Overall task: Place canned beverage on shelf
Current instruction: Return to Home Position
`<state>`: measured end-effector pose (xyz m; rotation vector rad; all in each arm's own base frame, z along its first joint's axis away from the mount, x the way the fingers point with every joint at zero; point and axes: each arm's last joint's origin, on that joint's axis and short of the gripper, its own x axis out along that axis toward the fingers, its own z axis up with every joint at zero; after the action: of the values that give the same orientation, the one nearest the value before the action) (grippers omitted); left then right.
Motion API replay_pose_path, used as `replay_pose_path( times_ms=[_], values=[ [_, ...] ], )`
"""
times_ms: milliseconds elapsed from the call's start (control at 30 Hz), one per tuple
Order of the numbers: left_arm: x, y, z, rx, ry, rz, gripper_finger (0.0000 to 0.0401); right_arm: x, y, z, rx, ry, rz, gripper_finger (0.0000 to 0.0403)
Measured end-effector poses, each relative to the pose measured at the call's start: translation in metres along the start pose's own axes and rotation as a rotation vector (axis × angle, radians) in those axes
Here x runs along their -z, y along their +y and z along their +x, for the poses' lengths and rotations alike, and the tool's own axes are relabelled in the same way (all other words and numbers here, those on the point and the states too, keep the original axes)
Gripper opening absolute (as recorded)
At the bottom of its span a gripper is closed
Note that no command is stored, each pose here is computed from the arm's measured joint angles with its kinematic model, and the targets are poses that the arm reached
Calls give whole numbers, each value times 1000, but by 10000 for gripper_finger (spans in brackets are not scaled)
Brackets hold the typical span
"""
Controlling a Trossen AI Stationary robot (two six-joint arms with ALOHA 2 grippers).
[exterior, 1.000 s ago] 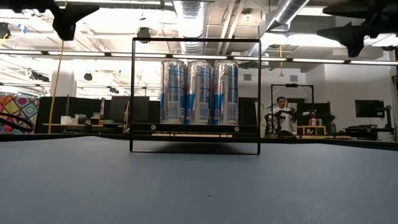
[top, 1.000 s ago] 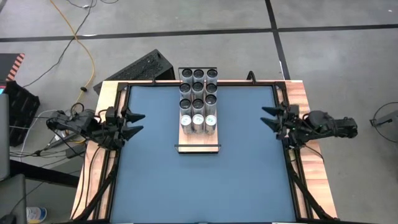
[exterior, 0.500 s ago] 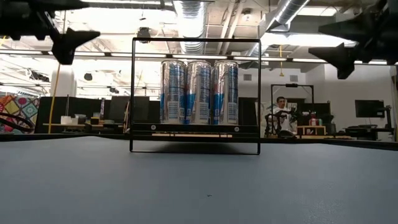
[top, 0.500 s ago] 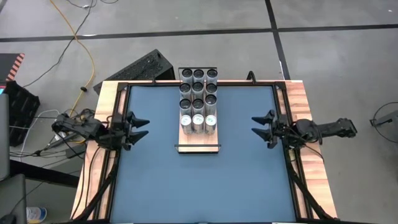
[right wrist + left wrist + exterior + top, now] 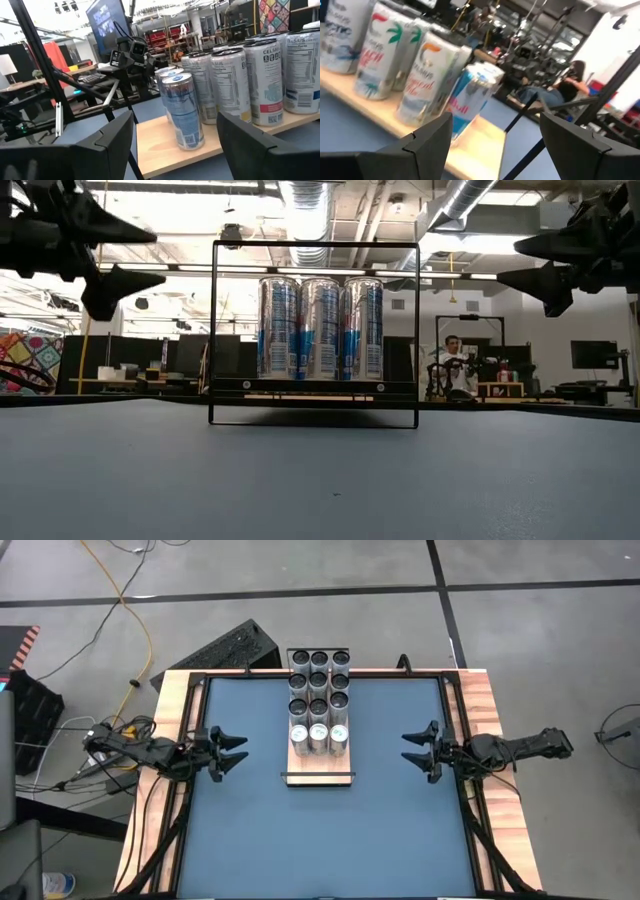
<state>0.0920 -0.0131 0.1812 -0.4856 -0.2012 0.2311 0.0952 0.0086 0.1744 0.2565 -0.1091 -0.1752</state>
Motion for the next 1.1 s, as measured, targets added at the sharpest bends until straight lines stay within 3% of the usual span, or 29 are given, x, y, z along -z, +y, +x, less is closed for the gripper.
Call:
replay_pose_path(
  times_ms=[533,667,1100],
  values=[
    [1,1,0,-19,1,96,283,2,0,0,4,20,-100,272],
    [1,2,0,-36,-5,68,283,4,0,1,6,41,-174,272],
    [2,2,0,-37,-2,48,283,5,-1,2,8,48,-173,272]
  ],
)
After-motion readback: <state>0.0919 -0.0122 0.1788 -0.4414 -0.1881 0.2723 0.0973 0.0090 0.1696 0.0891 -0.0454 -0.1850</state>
